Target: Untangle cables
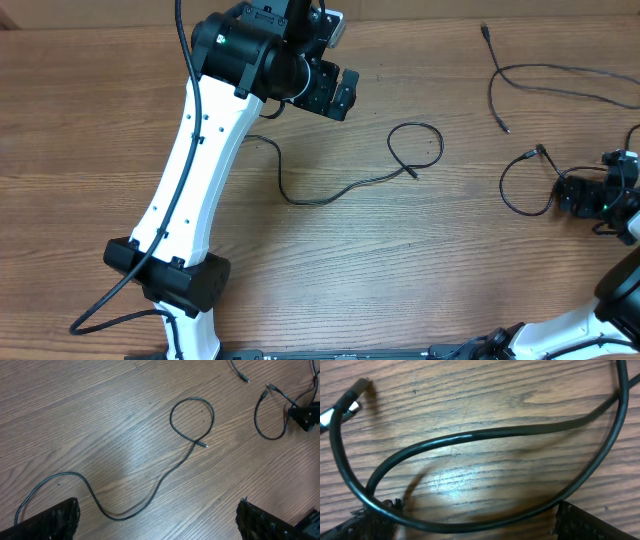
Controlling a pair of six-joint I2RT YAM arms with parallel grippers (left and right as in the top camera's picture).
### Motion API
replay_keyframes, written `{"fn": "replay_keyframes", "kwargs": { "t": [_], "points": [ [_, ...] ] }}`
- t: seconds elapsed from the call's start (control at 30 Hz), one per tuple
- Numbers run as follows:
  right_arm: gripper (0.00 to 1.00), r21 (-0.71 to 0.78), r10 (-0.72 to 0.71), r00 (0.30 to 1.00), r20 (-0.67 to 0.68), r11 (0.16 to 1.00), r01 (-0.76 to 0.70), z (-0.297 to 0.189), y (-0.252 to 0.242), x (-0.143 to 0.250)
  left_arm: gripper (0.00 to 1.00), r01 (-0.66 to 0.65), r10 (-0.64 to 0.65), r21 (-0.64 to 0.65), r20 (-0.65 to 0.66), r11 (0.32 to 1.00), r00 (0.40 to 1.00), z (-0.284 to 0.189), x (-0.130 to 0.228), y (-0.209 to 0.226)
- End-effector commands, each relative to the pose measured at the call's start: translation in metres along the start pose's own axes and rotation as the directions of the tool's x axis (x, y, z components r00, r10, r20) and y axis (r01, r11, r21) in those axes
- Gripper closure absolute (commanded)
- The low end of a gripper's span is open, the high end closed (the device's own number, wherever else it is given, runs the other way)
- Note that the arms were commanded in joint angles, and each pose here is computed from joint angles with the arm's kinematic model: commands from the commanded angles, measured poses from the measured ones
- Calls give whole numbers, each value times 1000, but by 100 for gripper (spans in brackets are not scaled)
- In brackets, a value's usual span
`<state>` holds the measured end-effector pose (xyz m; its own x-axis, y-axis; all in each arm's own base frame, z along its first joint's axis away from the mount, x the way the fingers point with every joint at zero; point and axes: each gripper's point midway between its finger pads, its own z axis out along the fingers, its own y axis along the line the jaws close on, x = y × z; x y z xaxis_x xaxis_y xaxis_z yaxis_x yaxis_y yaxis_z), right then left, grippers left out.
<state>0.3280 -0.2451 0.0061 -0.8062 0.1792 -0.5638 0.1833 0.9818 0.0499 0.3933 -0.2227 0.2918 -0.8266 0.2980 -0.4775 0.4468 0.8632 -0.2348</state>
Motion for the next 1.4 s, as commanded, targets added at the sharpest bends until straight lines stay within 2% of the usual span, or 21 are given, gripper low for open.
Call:
{"fn": "replay_keyframes", "kwargs": {
  "t": [0.0,0.23,0.53,0.87,1.13,1.37],
  "points": [
    [0,-41,9,1000,-19,999,-10,15,6,12,0,-20,20,-5,30,1000,999,-10,-4,-1],
    [0,-92,63,998,-6,994,-63,39,10,20,0,-20,20,-5,30,1000,999,-10,-4,-1],
    [0,-124,82,993,83,990,-71,55,18,0,0,-20,20,-5,30,1000,999,-10,-4,-1],
    [0,-168,-50,986,162,983,78,76,70,-32,0,-20,20,-5,30,1000,999,-10,-4,-1],
    [0,-98,-6,979,204,995,26,81,73,-54,0,-20,20,-5,30,1000,999,-10,-4,-1],
    [0,-91,20,982,188,996,-2,75,64,-51,1,-20,20,-5,30,1000,999,-10,-4,-1]
  ]
}}
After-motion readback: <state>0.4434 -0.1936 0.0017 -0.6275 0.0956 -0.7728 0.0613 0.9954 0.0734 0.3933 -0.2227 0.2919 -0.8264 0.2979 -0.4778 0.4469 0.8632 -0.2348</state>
